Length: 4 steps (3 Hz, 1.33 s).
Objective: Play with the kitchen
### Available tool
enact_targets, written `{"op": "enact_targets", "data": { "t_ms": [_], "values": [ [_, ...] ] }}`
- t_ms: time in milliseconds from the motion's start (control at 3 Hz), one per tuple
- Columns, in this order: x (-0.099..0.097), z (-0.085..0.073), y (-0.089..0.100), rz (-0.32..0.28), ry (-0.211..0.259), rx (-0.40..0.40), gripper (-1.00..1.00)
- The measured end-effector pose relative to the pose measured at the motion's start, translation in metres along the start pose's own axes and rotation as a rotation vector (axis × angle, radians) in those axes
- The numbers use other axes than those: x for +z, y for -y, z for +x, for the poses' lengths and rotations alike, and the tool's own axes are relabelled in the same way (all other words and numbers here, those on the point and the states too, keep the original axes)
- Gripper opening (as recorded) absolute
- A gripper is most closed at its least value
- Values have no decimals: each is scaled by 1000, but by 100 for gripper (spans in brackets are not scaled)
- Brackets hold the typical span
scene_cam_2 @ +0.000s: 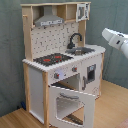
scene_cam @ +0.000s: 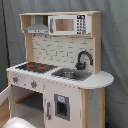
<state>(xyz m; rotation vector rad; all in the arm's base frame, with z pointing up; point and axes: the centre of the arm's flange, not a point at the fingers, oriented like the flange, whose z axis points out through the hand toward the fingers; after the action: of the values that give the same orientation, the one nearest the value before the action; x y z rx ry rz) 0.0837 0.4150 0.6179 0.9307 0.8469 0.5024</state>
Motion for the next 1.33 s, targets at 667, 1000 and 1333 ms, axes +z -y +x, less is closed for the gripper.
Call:
{"op": "enact_targets", "data": {
  "t_ms": [667,1000,1333],
  "values": [
    [12,18,-16,17,126,135,100],
    [24,16,-20,30,197,230,100],
    [42,6,-25,31,258,355,100]
  ]
}}
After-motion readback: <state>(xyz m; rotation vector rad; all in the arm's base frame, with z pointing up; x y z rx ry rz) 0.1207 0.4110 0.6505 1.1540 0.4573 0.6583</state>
